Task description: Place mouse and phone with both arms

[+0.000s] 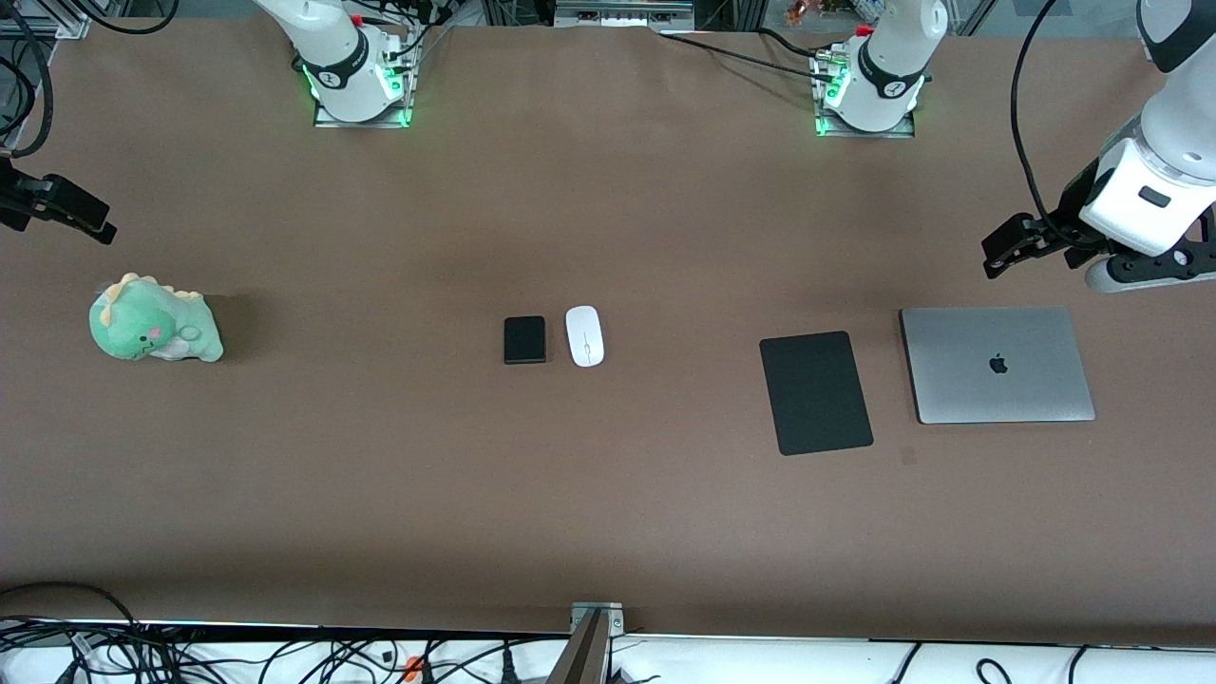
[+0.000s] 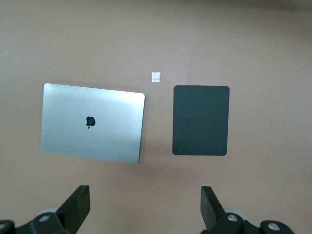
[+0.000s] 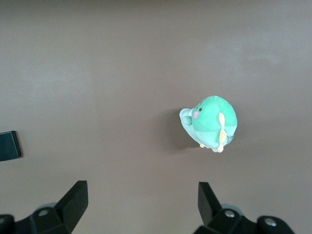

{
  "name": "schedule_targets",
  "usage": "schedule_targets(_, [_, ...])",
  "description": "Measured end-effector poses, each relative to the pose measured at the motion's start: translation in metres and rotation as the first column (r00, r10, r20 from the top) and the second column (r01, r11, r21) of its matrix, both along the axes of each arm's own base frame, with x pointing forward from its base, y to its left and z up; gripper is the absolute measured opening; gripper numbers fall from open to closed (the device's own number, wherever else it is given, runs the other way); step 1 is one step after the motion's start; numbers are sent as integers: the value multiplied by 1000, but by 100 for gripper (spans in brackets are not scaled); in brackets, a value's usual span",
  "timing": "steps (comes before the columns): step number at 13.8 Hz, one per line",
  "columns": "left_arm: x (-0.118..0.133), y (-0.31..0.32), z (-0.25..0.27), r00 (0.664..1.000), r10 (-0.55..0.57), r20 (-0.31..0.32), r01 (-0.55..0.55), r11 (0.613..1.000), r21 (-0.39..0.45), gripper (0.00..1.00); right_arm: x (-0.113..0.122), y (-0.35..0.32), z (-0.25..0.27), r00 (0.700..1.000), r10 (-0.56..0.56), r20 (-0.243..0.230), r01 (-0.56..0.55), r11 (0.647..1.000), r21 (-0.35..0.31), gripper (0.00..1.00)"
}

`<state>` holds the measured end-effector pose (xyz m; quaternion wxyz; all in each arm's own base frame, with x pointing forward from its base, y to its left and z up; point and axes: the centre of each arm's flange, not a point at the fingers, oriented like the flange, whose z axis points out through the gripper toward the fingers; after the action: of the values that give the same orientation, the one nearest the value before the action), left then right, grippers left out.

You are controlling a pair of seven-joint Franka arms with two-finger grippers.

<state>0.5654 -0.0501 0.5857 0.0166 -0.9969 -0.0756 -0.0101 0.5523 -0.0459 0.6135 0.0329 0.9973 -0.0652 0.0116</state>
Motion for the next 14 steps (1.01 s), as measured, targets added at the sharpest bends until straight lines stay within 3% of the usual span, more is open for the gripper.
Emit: schedule_targets(14, [0, 0, 2, 1000, -1, 2, 1, 1000, 0, 100, 0, 4, 0, 1000, 6, 0, -6, 1000, 1, 100])
